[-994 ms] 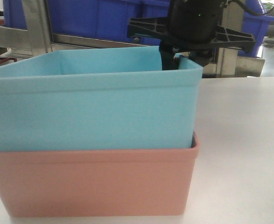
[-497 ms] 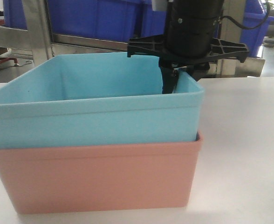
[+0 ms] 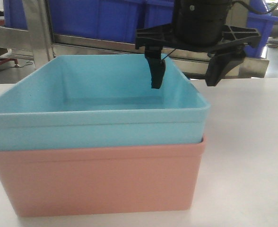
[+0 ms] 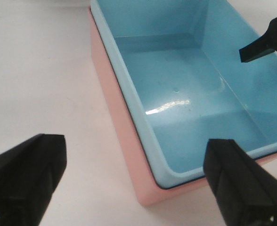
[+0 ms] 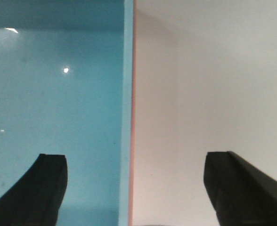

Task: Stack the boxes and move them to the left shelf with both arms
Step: 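Open the right gripper and raise it off the light-blue bin, then lower both grippers onto opposite walls of the stacked bins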

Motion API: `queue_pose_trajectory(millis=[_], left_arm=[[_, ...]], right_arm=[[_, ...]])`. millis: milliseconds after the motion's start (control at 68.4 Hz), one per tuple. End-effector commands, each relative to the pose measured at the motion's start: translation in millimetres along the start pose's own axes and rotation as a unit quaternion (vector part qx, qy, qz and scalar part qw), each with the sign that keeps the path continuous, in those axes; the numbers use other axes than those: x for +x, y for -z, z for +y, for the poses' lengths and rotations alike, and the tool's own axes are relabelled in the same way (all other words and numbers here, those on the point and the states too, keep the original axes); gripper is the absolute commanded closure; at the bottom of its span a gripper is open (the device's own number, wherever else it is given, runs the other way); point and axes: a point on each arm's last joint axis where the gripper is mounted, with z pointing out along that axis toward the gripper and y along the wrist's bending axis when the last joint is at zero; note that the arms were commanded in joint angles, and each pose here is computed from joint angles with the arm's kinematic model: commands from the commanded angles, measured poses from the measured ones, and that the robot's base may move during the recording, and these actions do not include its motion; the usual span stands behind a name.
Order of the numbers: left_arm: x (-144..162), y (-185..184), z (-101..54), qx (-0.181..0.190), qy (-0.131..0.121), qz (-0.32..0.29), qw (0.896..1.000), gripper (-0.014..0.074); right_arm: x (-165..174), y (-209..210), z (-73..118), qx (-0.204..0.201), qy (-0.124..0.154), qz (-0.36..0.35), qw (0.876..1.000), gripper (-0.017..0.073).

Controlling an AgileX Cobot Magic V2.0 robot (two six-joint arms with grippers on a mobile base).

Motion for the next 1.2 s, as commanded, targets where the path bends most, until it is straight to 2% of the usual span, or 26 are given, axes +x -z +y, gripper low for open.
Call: queue_pose_trajectory(millis=[0,190,365,497,672,775,950,1184], left_arm=[[-30,-4,-6.4,0.012,0.012,-0.029,0.999,0.0057],[-72,-33,-13.5,0.014,0.014,0.038,0.999,0.0057],[-98,-83,-14.2,0.007,0.027,0.12,0.992,0.0057],[-106,-126,-9.5,-0.01,0.02,0.179,0.984,0.0058],[-103,-170,1.0,-0.047,0.02,0.231,0.972,0.0058],[-97,-189,7.1,-0.069,0.026,0.257,0.964,0.0058],[-85,-213,11.4,-0.074,0.043,0.269,0.959,0.0058],[-64,-237,17.7,-0.081,0.047,0.308,0.947,0.0062]], right_arm=[[-18,37,-1.9,-0.016,0.03,-0.054,0.998,-0.0066],[-30,54,2.0,-0.019,0.06,-0.055,0.996,-0.0066],[-34,58,3.6,-0.023,0.06,-0.06,0.996,-0.0066],[-35,57,-0.6,-0.016,0.055,-0.055,0.997,-0.0066],[-38,42,-8.4,-0.002,0.044,-0.042,0.998,-0.0066],[-35,24,-7.0,0.004,0.044,-0.022,0.999,-0.0066],[-27,-12,-2.0,0.012,0.043,0.02,0.999,-0.0066],[-14,-53,0.7,0.027,0.048,0.061,0.997,-0.0064]])
